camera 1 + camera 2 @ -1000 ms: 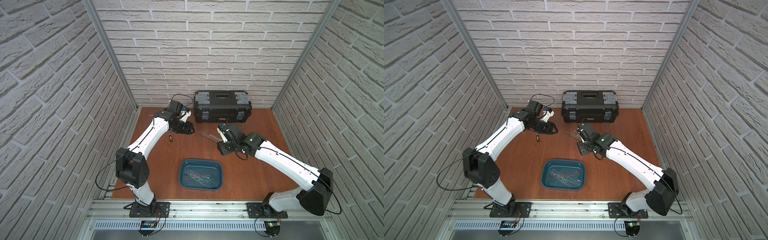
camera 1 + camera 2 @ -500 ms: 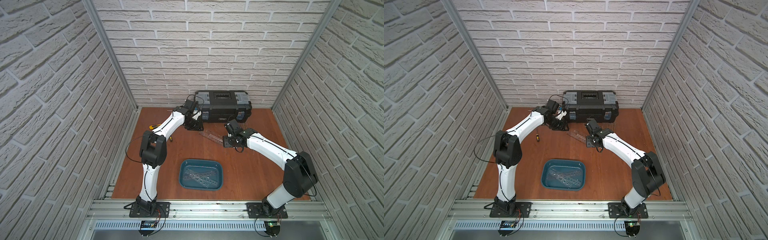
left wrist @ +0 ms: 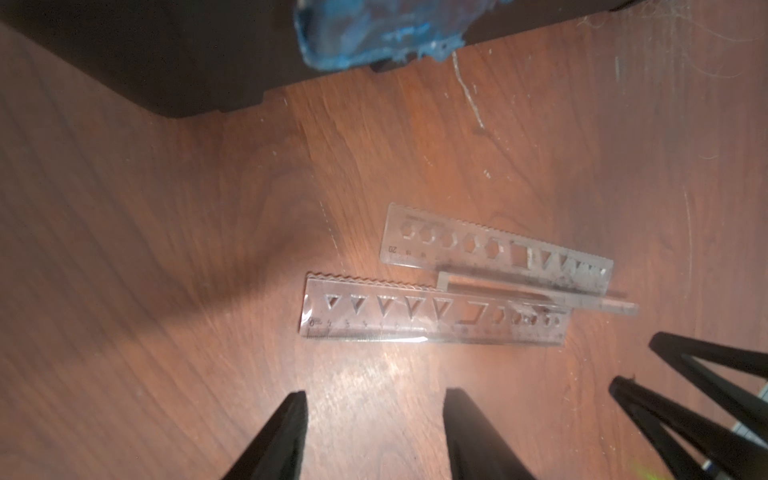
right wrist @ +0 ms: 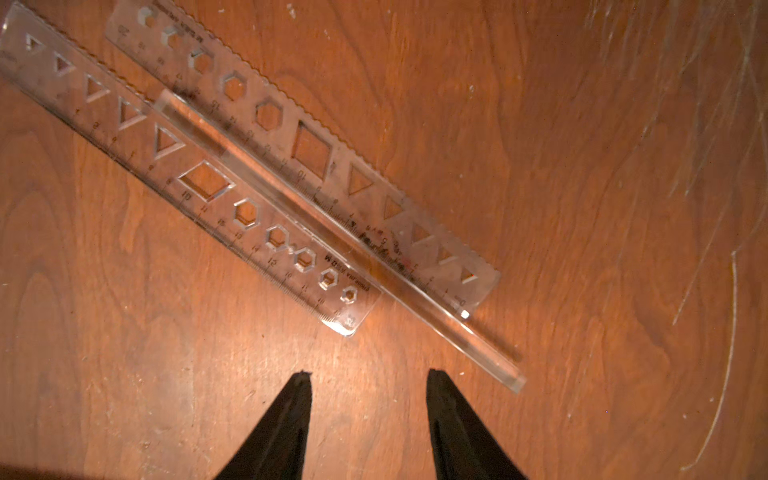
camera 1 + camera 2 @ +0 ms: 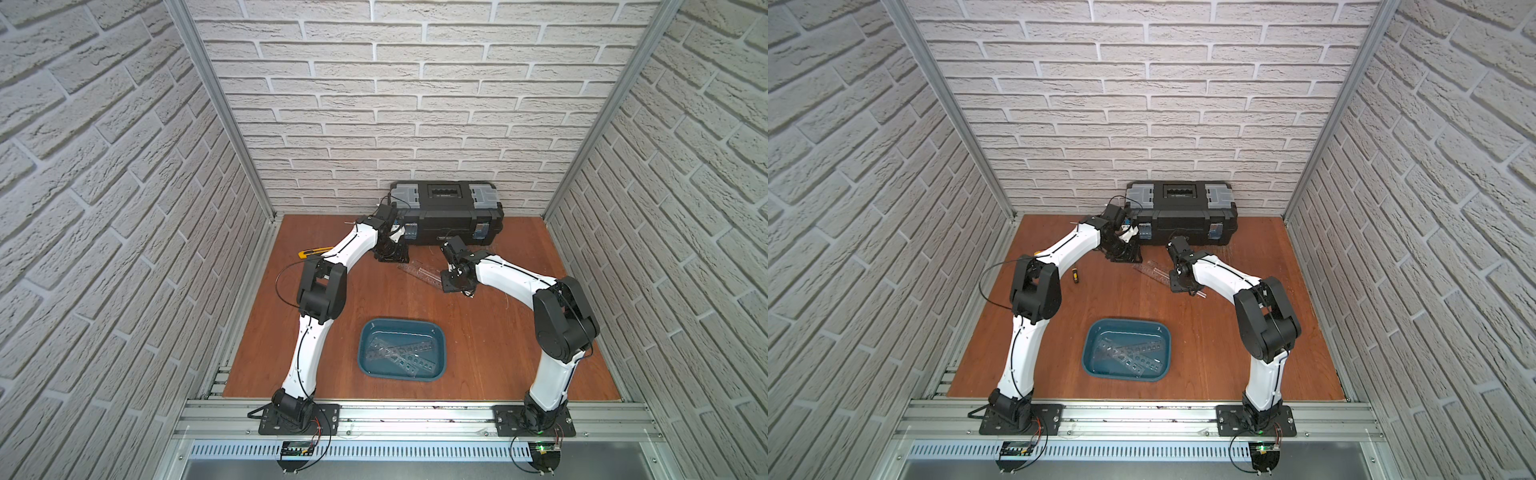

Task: Put the scattered rulers into the storage box
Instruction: Pick up the ruler from the center of the board.

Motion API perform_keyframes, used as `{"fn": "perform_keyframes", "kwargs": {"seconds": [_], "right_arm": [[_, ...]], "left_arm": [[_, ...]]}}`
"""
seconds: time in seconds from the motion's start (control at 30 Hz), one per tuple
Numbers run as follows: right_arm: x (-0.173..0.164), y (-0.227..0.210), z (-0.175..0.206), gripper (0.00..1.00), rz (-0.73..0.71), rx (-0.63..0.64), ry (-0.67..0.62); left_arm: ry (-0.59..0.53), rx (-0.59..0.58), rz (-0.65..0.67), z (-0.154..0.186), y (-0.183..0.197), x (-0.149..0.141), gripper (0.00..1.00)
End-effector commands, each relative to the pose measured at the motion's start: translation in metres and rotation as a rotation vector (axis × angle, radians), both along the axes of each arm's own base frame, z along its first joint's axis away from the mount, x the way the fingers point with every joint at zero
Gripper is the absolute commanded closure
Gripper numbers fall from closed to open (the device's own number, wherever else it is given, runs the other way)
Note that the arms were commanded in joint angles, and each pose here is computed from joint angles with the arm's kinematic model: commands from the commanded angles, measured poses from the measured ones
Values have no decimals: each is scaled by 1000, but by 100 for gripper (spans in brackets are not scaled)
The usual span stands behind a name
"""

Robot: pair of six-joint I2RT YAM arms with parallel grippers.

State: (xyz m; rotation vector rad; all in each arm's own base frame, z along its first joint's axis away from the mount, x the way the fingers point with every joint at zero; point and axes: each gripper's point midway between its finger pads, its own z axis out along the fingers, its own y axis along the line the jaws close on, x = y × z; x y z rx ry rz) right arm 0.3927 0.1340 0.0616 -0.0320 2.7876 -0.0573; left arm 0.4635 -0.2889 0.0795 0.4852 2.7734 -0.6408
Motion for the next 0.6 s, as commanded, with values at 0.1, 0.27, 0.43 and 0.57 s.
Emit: {"fn": "perform_keyframes", "kwargs": {"seconds": [0.1,0.27,0.43,0.57], "right_arm": [[6,-22,-9,52,-4,-73,23],[8,-27,-18,53,4,-91,45],[10,-31,-23,53,-2,-87,53],[10,-32,-26,53,6,-95,65]], "left_arm": [[-3,-38,-8,1,-9,5,43],[3,-47,-15,4,-9,-1,42],[7,-53,-16,4,-8,-6,42],[8,-64,-11,5,-8,-8,42]]}}
